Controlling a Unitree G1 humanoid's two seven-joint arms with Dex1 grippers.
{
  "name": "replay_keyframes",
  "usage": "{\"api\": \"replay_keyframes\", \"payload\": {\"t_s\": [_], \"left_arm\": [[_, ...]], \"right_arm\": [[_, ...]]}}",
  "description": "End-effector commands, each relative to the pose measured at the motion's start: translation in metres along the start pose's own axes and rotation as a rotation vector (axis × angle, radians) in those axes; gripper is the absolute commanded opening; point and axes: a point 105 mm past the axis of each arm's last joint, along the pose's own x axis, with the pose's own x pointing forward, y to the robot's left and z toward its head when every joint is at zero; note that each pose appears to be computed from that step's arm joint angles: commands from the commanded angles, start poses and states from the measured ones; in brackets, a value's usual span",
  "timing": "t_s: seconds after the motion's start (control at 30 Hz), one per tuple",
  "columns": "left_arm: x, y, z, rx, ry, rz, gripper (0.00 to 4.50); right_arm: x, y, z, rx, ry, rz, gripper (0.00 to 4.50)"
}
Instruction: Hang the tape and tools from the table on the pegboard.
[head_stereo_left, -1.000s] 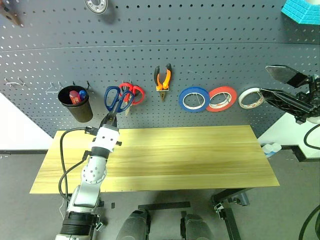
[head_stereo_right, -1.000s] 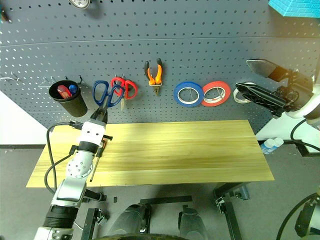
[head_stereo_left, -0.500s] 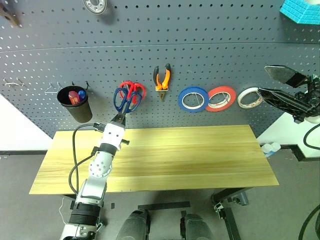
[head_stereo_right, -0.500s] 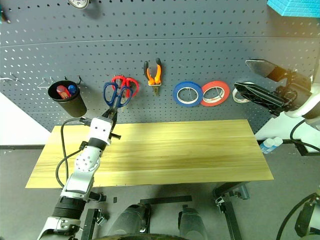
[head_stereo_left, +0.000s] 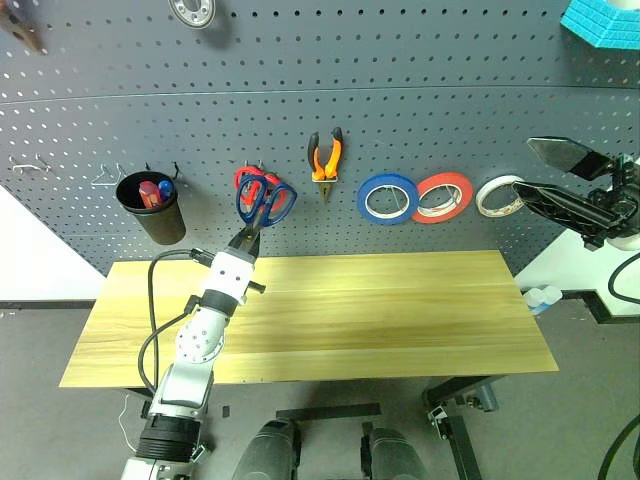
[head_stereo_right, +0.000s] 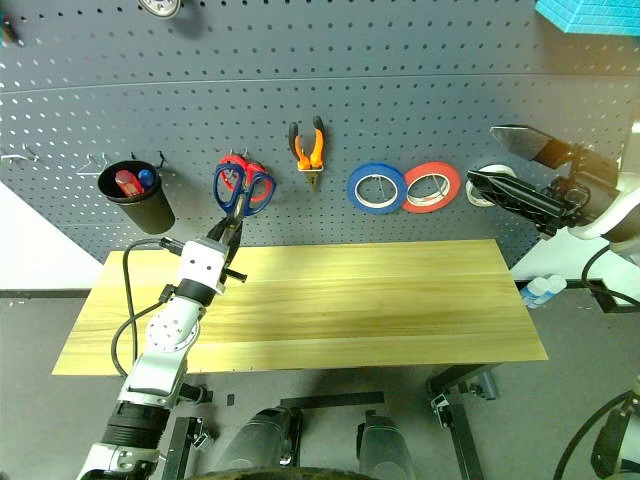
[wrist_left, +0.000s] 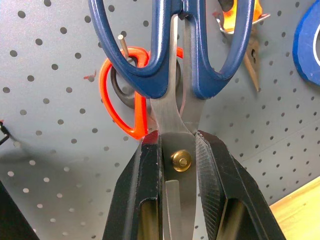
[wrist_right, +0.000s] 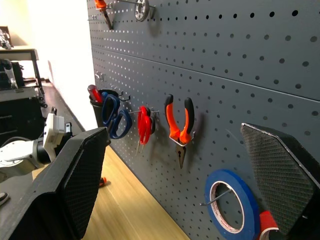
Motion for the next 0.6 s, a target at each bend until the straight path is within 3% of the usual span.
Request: {"api": "replay_keyframes", "payload": {"t_s": [0.03,0.6], "left_arm": [[0.004,0.009,0.006,-0.013,-0.022,0.038,0.62],[0.019,0.009,-0.011,-0.042,0.021,0.033,0.62]], "right_arm": [[0.001,0.003,0.009,-0.046,-0.012,0.008,4.5],[0.0,0.005,0.008,-0.046,-0.009,-0.001,4.5]]}}
